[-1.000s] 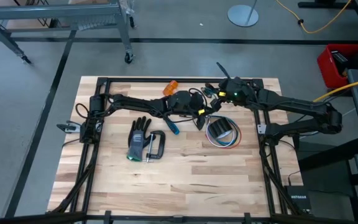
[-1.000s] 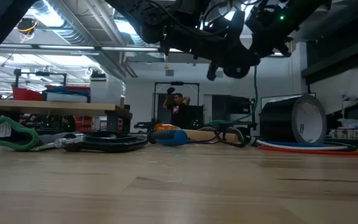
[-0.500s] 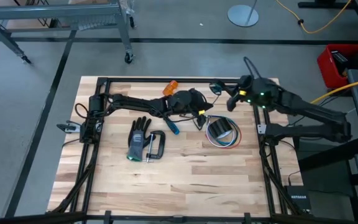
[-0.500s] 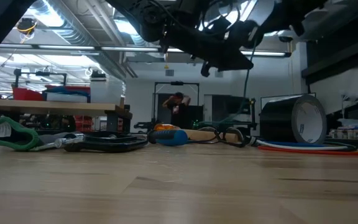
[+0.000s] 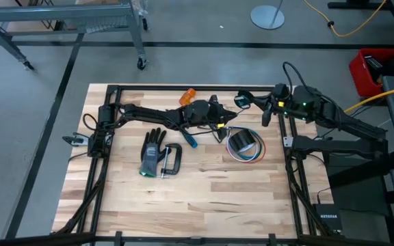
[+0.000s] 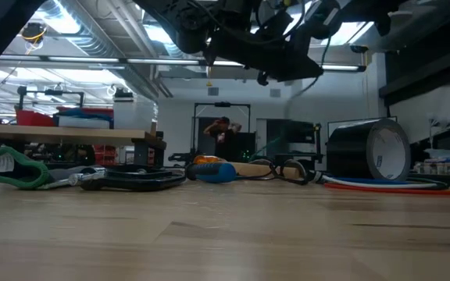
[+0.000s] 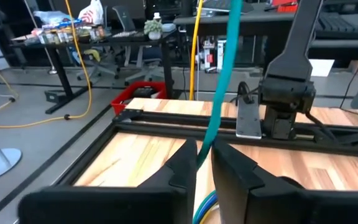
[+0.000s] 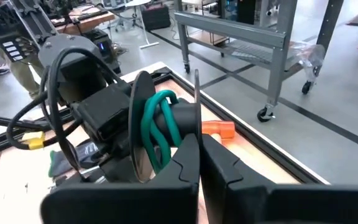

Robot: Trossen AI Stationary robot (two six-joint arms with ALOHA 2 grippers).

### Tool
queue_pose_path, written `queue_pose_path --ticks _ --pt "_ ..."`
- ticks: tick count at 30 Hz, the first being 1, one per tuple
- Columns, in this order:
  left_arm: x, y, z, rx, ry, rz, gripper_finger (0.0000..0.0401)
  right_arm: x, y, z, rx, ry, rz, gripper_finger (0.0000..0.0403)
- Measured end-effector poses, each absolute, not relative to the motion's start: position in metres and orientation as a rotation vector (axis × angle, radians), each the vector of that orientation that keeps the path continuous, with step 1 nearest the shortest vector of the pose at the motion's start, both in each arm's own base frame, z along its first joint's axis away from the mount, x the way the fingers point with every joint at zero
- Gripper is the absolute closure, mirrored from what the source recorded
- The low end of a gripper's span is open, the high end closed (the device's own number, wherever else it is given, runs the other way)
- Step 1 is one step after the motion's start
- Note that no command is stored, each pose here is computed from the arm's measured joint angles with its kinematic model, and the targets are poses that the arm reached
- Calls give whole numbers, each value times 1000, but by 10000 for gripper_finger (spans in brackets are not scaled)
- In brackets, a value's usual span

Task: Coil cords
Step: Coil the green wire onto the spool

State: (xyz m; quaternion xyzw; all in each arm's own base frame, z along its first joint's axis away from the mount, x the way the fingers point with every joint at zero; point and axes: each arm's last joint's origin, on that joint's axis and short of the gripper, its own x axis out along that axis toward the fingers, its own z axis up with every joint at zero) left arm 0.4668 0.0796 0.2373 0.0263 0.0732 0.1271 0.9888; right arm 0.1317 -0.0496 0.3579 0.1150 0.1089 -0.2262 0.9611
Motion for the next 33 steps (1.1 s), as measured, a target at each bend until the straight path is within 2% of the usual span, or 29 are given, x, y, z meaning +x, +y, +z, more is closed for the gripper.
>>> queue_pose_path --ticks 19,33 --pt "469 64 237 158 161 215 315 133 -49 364 231 165 -418 402" --pt "468 64 229 149 239 209 354 124 -46 367 220 139 -415 402"
